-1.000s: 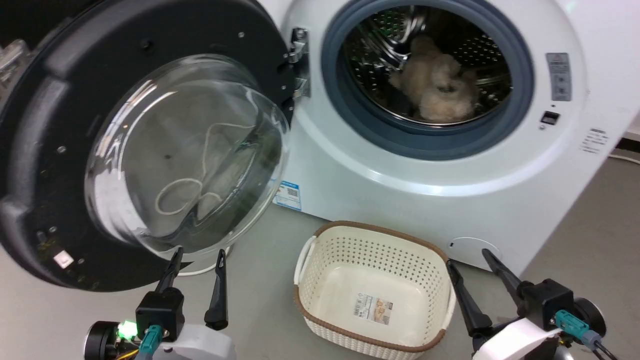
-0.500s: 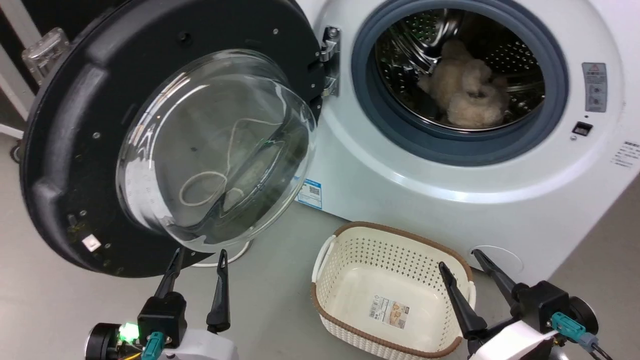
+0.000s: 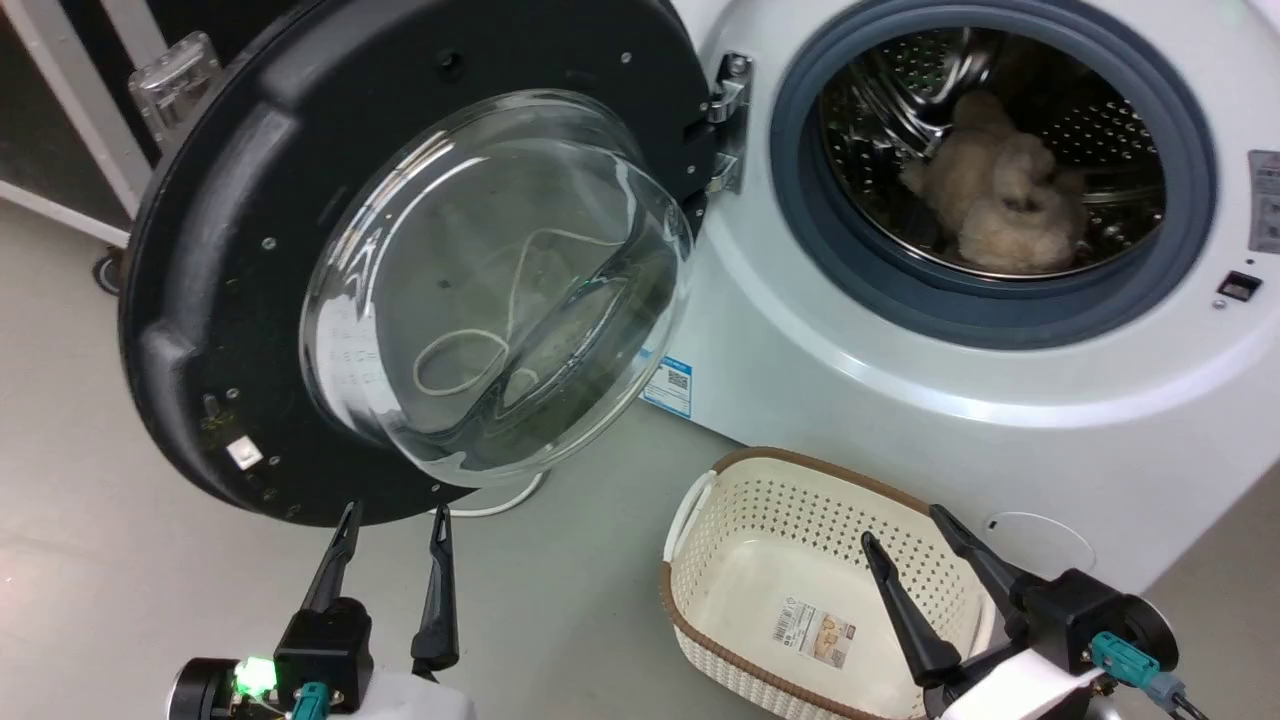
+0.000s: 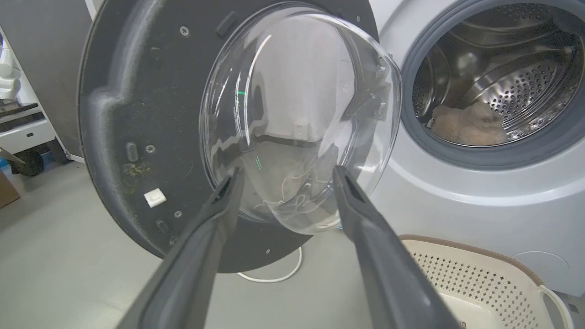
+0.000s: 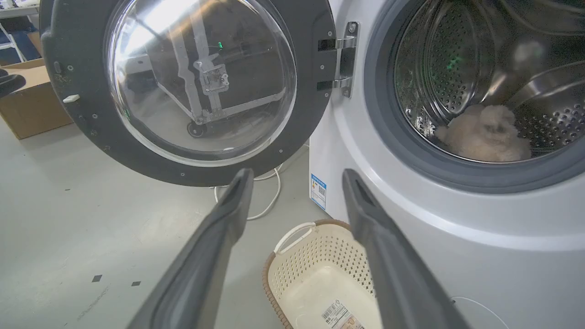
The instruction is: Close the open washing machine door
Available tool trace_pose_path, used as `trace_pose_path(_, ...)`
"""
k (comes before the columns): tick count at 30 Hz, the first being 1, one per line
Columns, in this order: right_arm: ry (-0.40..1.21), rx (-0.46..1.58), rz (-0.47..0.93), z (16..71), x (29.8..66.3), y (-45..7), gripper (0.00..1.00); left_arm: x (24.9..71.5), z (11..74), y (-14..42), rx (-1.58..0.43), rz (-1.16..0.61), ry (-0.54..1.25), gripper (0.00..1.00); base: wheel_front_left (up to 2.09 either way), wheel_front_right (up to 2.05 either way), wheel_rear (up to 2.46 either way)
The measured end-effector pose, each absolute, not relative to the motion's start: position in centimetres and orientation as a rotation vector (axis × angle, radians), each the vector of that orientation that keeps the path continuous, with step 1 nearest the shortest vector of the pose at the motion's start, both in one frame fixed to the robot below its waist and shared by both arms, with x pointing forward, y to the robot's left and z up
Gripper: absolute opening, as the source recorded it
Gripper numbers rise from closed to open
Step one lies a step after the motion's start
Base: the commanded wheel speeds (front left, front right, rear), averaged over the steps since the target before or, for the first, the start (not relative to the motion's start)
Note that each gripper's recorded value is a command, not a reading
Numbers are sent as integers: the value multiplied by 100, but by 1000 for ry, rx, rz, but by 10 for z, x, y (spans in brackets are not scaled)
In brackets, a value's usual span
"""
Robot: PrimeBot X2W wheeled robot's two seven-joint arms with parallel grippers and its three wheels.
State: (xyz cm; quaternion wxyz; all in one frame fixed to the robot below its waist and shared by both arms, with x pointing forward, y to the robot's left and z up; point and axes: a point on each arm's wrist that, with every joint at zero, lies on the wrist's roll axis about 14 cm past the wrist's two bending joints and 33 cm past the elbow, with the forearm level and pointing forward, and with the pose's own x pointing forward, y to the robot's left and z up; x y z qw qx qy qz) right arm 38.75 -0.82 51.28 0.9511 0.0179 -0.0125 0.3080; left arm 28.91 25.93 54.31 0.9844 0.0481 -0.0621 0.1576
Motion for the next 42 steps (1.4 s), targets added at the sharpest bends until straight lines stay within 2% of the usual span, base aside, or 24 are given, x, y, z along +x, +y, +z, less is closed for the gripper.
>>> trace_pose_path(17, -21, 47, 733, 507, 380, 22, 100, 268, 548, 275, 115, 396, -157, 100, 0, 0, 0)
trace_pose_path(18, -21, 48, 738, 507, 380, 23, 100, 266, 549, 275, 115, 400, -161, 91, 0, 0, 0)
trace_pose_path(19, -22, 50, 743, 507, 380, 25, 100, 265, 547, 276, 106, 403, -160, 20, 0, 0, 0)
trace_pose_path(20, -22, 52, 747, 507, 379, 26, 100, 264, 545, 276, 95, 401, -155, 0, 0, 0, 0)
trace_pose_path(26, -24, 55, 772, 506, 378, 33, 100, 255, 553, 283, 56, 432, -192, 0, 0, 0, 0)
trace_pose_path(32, -23, 65, 781, 503, 380, 36, 100, 241, 608, 312, 42, 510, -378, 0, 0, 0, 0)
trace_pose_path(38, 4, 73, 784, 492, 381, 36, 100, 231, 655, 360, 35, 564, -526, 0, 0, 0, 0)
trace_pose_path(39, 7, 79, 785, 489, 382, 36, 100, 228, 670, 383, 8, 594, -562, 0, 0, 0, 0)
trace_pose_path(41, 8, 83, 785, 488, 383, 35, 100, 229, 676, 395, -11, 608, -568, 0, 0, 0, 0)
trace_pose_path(42, 18, 84, 780, 483, 385, 32, 100, 234, 681, 418, -72, 632, -552, 0, 0, 0, 0)
